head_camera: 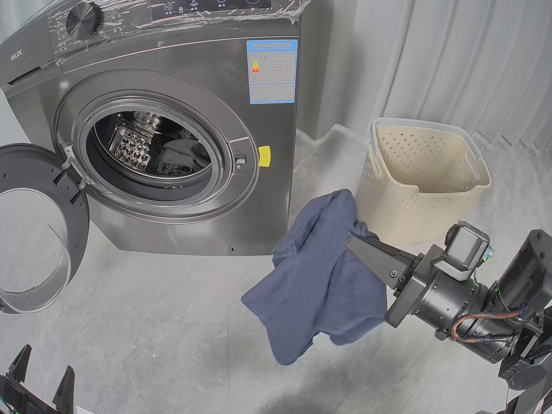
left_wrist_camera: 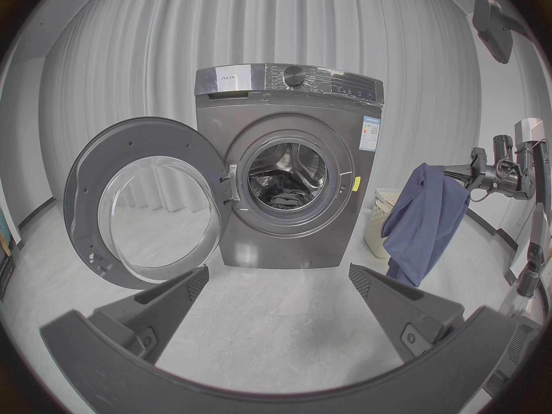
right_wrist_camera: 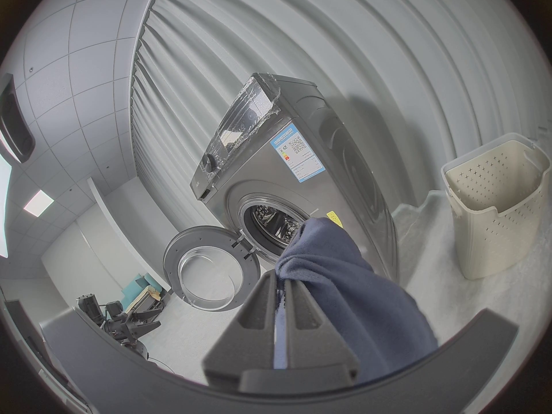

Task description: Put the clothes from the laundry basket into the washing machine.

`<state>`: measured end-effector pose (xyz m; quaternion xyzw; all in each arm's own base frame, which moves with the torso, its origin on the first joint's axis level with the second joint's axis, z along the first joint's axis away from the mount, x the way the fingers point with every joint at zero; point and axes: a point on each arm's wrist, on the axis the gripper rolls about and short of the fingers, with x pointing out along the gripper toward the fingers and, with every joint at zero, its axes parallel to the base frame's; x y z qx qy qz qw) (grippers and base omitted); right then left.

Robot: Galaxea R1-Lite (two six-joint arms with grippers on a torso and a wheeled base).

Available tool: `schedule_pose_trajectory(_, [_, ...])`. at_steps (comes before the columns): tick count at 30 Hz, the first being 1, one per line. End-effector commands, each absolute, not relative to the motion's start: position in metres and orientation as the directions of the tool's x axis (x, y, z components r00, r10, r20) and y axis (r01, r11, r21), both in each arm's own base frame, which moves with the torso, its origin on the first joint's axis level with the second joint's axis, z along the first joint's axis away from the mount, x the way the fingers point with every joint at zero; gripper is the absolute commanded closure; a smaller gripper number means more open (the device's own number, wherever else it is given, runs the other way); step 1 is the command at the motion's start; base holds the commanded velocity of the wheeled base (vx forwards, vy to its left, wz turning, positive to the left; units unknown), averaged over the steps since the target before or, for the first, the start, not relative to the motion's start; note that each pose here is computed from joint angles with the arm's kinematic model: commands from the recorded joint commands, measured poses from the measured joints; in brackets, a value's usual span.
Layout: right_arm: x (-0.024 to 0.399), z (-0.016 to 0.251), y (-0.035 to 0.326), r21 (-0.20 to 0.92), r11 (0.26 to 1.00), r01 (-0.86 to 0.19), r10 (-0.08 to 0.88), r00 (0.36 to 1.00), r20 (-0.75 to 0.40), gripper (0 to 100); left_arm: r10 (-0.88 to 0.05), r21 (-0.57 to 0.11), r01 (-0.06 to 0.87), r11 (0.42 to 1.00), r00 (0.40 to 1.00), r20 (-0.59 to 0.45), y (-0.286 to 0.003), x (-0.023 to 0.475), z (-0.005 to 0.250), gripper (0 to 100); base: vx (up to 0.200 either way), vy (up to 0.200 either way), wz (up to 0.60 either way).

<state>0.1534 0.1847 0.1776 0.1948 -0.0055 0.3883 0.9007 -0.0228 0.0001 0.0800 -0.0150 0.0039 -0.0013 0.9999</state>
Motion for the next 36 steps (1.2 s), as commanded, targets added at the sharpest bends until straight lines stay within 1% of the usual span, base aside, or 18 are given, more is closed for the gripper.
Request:
schedule_pose_trajectory(1, [0.1534, 0.1776, 0.1845, 0.347, 0.624, -0.7, 0.696, 0.7, 0.161, 100, -0.003, -0.029, 0.003, 1.0, 1.0, -0.008, 0.0001, -0.0228, 0.0756, 0, 0.0, 0.2, 0.0])
schedule_pose_trajectory(8, [0.1533, 0.1772, 0.1843, 0.347, 0.624, -0.7, 0.696, 0.7, 0.16, 100, -0.002, -0.031, 0.001, 1.0, 1.0, -0.008, 0.0001, -0.0228, 0.0756, 0, 0.0, 0.2, 0.0])
schedule_pose_trajectory(17, [0.1535, 0.1769, 0.1839, 0.347, 0.626, -0.699, 0.695, 0.701, 0.158, 100, -0.003, -0.032, 0.003, 0.999, 1.0, -0.008, 0.0001, -0.0228, 0.0756, 0, 0.0, 0.0, 0.0])
schedule_pose_trajectory(23, [0.1537, 0.1769, 0.1837, 0.347, 0.627, -0.698, 0.694, 0.702, 0.158, 100, -0.002, -0.032, 0.001, 0.999, 1.0, -0.008, 0.0001, -0.0228, 0.0756, 0, -0.2, 0.0, 0.0])
schedule_pose_trajectory(29, [0.1542, 0.1765, 0.1831, 0.348, 0.629, -0.695, 0.692, 0.705, 0.157, 100, -0.002, -0.032, 0.001, 0.999, 1.0, -0.008, 0.0001, -0.0228, 0.0756, 0, 0.0, 0.0, 0.0])
schedule_pose_trajectory(36, [0.1542, 0.1765, 0.1831, 0.348, 0.629, -0.695, 0.692, 0.705, 0.157, 100, -0.002, -0.032, 0.001, 0.999, 1.0, -0.008, 0.0001, -0.0228, 0.0756, 0, 0.0, 0.2, 0.0])
